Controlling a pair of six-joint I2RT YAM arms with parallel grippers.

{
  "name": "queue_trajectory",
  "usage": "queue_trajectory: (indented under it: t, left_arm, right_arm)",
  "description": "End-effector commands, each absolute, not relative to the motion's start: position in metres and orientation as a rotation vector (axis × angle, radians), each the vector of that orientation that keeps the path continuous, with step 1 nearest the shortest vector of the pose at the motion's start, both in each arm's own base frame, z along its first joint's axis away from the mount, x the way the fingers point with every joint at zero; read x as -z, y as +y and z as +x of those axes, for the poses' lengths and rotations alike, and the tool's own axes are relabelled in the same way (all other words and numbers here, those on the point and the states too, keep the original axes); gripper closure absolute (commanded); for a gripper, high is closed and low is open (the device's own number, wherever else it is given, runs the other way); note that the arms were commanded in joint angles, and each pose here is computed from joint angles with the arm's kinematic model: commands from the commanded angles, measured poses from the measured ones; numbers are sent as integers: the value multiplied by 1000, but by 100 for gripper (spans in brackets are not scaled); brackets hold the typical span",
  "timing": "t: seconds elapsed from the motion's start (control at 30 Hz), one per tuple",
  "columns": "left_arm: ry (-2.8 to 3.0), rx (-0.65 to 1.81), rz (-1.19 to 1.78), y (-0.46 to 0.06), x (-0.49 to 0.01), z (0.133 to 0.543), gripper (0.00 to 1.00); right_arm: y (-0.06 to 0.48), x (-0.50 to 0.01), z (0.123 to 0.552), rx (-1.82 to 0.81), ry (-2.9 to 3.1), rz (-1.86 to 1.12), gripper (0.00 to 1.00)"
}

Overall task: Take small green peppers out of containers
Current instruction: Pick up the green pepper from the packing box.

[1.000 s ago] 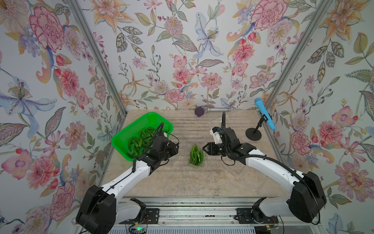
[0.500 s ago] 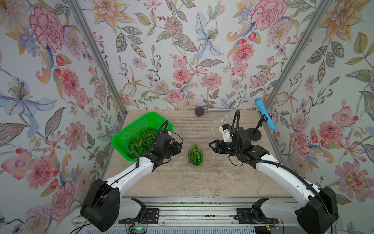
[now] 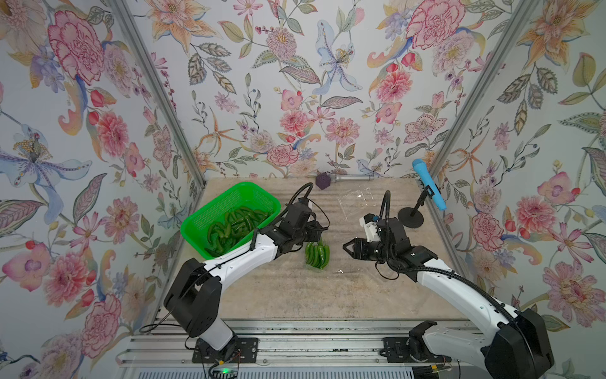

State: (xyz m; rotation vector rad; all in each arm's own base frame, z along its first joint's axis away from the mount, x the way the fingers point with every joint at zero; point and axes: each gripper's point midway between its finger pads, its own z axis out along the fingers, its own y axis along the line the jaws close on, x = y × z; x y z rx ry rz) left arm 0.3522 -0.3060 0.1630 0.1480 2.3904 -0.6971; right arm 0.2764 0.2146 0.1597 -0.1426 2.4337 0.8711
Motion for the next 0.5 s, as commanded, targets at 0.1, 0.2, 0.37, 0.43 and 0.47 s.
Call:
queue_trajectory:
  t: [0.1,0.2,0.37,0.43,0.47]
  left_arm:
    - [2509,424,249,-291,-132,349,61]
    - [2533,348,256,-286,-124,352,61]
    - [2528,287,271,-285,-117,360,60]
    - [2536,285,282,-287,-112,362,60]
    - [2540,281,290,-289,-109,363,60]
  right_arm:
    - [219,-144,272,-908,2453,-142,49]
    - [220,-140,270,-919,2454,-150,49]
    - [223,-132,268,-937,2471,-169,49]
    - [224,-131,268,-940,2474,-171,49]
    - [224,-130,269,-940,2474,-171,49]
